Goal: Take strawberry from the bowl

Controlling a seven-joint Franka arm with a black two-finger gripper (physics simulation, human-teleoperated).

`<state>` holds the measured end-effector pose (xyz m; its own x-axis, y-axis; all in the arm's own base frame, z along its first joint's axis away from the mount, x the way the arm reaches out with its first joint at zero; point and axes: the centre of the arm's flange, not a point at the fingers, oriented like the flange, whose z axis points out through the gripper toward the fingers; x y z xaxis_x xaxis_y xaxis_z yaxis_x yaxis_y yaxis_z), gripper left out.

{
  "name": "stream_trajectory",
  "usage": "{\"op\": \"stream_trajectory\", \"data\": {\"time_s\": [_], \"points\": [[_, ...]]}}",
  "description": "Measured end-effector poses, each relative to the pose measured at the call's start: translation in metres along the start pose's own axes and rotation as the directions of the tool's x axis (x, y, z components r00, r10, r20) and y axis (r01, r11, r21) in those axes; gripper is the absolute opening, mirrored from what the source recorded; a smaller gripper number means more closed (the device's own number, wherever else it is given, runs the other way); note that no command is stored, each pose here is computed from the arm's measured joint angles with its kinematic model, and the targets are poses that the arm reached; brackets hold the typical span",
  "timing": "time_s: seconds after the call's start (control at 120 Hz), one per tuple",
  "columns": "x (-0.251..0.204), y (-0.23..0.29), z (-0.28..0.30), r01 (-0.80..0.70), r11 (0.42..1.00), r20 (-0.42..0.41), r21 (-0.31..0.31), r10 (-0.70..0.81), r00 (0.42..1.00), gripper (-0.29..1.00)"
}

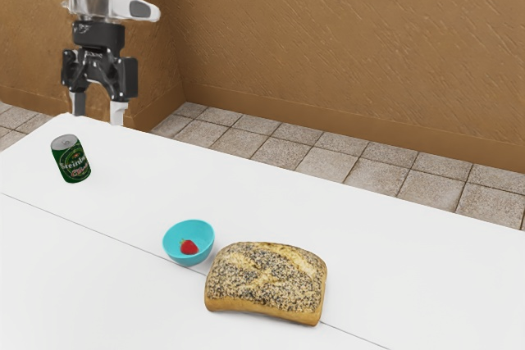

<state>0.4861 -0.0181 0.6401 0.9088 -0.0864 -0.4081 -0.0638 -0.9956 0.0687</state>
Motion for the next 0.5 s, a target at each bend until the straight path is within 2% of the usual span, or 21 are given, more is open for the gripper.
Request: {"op": "stream_trajectory", "data": {"time_s": [0.075, 0.125, 0.183, 0.242, 0.333, 0.5], "points": [[0.019, 0.002, -0.006, -0.013, 1.000, -0.110, -0.011, 0.012, 0.994, 0.70], [0.041, 0.001, -0.006, -0.007, 1.000, -0.151, 0.003, 0.008, 0.988, 0.70], [0.064, 0.007, 0.000, -0.018, 0.999, -0.166, 0.050, 0.026, 0.986, 0.70], [0.075, 0.048, 0.008, -0.124, 0.987, -0.168, 0.106, 0.141, 0.976, 0.70], [0.076, 0.106, 0.031, -0.331, 0.925, -0.154, 0.188, 0.361, 0.920, 0.70], [0.084, 0.119, 0.051, -0.561, 0.791, -0.133, 0.244, 0.600, 0.789, 0.69]]}}
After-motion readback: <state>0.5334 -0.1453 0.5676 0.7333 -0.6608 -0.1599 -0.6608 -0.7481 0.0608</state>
